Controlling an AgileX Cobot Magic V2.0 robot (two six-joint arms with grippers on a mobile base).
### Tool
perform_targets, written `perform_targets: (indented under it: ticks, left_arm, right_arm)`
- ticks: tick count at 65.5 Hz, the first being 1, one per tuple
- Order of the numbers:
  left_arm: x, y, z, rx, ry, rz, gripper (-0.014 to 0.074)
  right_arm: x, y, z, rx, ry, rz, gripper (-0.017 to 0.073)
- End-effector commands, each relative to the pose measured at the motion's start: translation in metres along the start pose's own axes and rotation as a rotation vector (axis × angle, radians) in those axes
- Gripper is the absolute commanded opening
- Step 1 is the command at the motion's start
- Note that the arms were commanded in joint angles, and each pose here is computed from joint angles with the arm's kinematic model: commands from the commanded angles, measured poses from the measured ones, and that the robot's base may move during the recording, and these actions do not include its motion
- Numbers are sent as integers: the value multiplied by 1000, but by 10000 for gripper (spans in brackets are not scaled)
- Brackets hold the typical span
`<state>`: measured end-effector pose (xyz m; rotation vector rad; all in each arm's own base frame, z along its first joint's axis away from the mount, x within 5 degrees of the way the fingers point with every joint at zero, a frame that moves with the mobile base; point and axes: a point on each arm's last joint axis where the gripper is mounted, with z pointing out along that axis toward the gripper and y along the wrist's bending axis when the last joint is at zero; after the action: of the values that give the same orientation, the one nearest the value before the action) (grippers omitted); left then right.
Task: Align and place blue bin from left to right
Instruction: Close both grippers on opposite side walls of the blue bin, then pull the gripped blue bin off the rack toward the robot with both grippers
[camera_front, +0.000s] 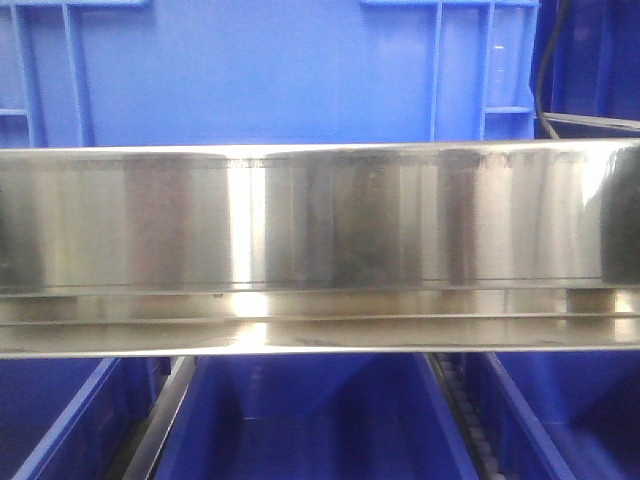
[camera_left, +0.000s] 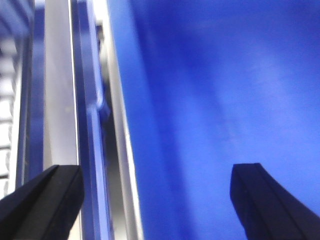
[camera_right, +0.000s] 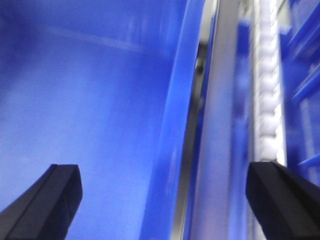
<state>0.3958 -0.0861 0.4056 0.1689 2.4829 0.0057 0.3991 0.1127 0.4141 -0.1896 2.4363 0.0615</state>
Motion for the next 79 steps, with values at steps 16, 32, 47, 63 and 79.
perform_targets:
  ticks: [16, 32, 47, 63, 79]
  left_arm:
    - [-1, -1, 11, 4, 10, -10, 498]
    - [-1, -1, 11, 4, 10, -10, 498]
    - [-1, -2, 10, 11, 11, -13, 498]
    - [-1, -5, 10, 43, 14, -26, 344]
    - [-1, -13, 9, 131, 20, -59, -111]
  right_arm:
    - [-1, -2, 14, 3, 16, 7, 568]
    - [1, 4, 17, -59, 31, 33, 510]
    - [2, 7, 29, -73, 58, 42, 433]
    - [3, 9, 32, -100, 69, 53, 275]
    - [3, 9, 28, -100, 62, 64, -53]
